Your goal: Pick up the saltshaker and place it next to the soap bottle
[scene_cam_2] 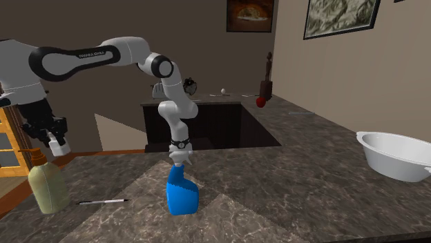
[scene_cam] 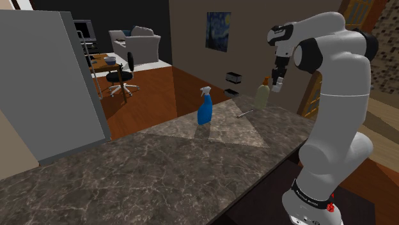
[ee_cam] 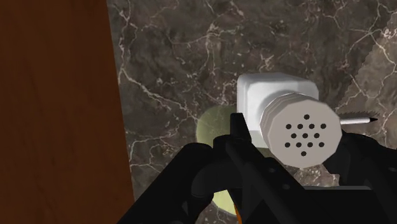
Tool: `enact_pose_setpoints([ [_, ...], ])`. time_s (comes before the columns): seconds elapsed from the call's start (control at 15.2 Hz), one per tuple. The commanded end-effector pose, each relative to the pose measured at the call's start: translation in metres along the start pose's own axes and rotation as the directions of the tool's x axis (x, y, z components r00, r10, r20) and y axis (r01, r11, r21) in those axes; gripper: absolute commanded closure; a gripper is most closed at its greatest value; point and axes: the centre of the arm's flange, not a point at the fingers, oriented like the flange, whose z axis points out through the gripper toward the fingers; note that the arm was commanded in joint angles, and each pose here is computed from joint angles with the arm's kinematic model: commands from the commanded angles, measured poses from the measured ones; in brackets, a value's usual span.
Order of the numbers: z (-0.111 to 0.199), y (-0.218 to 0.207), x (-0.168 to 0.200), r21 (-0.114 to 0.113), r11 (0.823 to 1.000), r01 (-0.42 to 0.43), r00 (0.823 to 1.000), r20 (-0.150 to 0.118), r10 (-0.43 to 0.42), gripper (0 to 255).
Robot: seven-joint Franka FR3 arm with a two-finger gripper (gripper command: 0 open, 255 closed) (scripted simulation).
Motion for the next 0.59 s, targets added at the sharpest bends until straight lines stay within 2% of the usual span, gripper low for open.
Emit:
enact_pose_setpoints([
  [0.0,0.010,0.001,0.002,0.000,1.000,0.000,1.000,0.000,0.000,255],
  [0.53,0.052,0.006,0.006,0.000,1.000,0.000,1.000,0.000,0.000,255],
])
